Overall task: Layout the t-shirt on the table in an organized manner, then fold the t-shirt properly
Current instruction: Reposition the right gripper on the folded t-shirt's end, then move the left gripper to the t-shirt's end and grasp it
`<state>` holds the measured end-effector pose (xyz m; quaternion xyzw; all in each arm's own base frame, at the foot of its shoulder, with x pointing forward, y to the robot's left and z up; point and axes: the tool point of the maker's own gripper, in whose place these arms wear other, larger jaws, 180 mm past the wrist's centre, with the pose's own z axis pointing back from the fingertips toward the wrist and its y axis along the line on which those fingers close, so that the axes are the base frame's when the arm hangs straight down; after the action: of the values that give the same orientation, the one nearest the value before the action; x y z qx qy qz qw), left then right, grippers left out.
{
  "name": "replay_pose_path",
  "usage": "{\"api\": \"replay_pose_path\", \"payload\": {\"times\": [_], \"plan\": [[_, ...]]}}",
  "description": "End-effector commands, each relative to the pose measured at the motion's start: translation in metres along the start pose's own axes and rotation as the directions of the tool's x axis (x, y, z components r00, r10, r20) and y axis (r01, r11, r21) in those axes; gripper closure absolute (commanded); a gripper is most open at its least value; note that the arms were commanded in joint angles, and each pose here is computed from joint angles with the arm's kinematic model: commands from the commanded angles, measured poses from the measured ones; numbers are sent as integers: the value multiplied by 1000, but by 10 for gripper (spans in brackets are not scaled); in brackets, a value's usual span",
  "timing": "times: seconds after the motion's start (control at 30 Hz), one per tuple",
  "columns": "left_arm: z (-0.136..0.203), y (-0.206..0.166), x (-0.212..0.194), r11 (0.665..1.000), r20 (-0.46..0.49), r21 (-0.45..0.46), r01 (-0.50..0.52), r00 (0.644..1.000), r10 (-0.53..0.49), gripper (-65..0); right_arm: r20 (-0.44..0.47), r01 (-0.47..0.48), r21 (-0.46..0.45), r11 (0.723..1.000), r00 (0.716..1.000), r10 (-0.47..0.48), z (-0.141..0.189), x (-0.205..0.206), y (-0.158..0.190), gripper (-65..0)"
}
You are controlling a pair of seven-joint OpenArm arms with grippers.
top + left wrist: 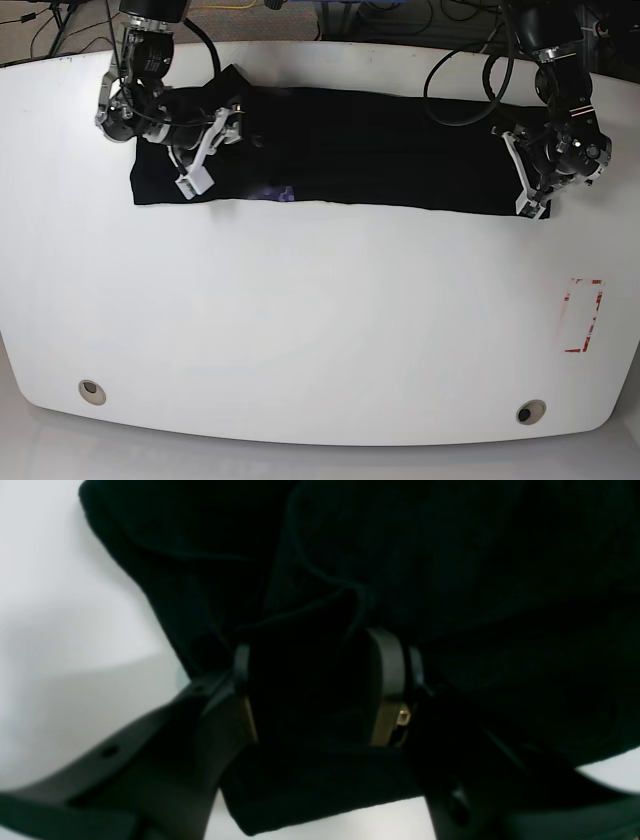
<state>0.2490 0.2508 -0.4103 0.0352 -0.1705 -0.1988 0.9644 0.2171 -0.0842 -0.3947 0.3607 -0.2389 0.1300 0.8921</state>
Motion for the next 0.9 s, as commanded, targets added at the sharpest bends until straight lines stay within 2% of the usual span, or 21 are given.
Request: {"api": "replay_pose_path", "payload": {"times": [0.0, 0.1, 0.3, 0.47, 0.57, 0.63, 0.73, 0.8, 0.87], "plan": [[4, 7, 6, 1000, 17, 17, 4, 1000, -4, -247, 38, -25, 40, 999, 999, 23, -4, 12, 13, -495], [5, 7, 7, 1000, 21, 19, 5, 1000, -5, -247, 46, -34, 50, 998, 998, 32, -6, 14, 19, -495], [9, 9, 11, 1000, 37, 29, 5, 999, -7, -247, 89, -114, 21, 993, 990, 112, 6, 35, 26, -495], [23, 14, 23, 997, 82, 68, 19, 996, -25, -249, 82, -156, -61, 986, 984, 161, 31, 40, 7, -495], [33, 23, 27, 996, 127, 83, -19, 992, 8, -249, 80, -150, -112, 982, 984, 159, 45, 40, -8, -482], [39, 29, 27, 995, 167, 70, -69, 984, 57, -249, 69, -153, -148, 977, 984, 165, 54, 40, -18, -442], [48, 41, 26, 988, 238, 37, -153, 961, 140, -261, 41, -161, -213, 964, 984, 173, 66, 38, -34, -346], [55, 47, 27, 980, 286, 10, -200, 939, 189, -300, 26, -166, -249, 954, 984, 177, 71, 37, -42, -274], [62, 52, 28, 969, 337, -22, -247, 911, 240, -376, 7, -179, -285, 942, 982, 189, 74, 36, -49, -192]]}}
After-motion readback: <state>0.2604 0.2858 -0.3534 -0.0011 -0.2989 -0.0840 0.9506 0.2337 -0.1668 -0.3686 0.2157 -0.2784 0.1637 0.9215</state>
